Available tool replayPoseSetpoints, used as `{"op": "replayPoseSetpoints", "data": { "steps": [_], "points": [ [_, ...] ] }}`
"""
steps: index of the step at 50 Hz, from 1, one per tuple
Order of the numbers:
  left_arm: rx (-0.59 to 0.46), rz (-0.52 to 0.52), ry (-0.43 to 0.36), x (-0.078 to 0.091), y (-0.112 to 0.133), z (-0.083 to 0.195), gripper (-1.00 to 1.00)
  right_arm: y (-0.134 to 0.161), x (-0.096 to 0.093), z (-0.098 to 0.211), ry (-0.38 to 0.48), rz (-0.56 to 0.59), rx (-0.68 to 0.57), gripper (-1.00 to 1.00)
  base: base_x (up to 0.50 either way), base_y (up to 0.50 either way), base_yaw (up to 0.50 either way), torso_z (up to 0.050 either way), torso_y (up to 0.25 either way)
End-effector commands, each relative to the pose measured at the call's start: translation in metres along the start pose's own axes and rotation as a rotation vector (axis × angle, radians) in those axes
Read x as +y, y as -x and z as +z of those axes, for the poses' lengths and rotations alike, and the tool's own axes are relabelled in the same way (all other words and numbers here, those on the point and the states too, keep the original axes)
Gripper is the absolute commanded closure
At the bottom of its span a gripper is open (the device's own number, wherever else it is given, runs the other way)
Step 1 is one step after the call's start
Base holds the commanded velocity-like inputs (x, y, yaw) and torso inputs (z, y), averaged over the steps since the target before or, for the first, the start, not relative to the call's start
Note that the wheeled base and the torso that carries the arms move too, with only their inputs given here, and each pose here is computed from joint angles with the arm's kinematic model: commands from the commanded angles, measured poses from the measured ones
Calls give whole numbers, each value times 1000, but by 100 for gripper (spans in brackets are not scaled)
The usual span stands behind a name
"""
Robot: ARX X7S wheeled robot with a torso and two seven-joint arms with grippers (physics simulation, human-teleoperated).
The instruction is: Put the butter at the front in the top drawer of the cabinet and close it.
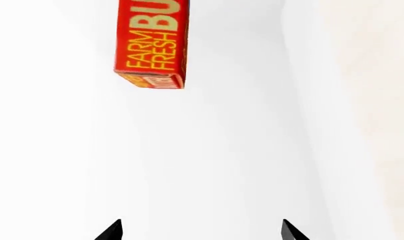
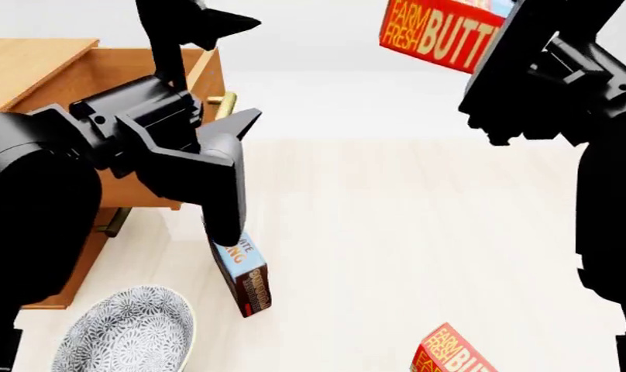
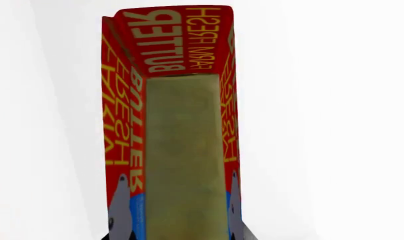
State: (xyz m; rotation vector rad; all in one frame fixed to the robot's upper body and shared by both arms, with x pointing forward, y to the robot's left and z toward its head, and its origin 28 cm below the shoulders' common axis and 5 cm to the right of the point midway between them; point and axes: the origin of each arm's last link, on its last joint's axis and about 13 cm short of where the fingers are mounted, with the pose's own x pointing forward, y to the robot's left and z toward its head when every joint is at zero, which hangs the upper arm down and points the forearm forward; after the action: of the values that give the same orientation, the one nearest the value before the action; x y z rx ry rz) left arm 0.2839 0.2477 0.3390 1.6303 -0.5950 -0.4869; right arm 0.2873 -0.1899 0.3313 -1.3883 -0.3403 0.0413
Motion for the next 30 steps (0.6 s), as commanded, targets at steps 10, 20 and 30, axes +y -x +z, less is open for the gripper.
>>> {"op": "replayPoseSetpoints", "data": {
  "steps": [10, 20, 30],
  "points": [
    [-50, -14, -13, -9, -8, 2, -100, 4, -3, 0, 183, -47, -26, 100, 0, 0, 0, 0, 1],
    [-54, -9, -6, -10, -8, 2, -100, 5, 6, -1, 190, -43, -35, 100, 0, 0, 0, 1, 1],
    [-69, -12, -10, -11, -10, 3, -100, 6, 7, -1, 219, -49, -45, 100, 0, 0, 0, 0, 1]
  ]
}}
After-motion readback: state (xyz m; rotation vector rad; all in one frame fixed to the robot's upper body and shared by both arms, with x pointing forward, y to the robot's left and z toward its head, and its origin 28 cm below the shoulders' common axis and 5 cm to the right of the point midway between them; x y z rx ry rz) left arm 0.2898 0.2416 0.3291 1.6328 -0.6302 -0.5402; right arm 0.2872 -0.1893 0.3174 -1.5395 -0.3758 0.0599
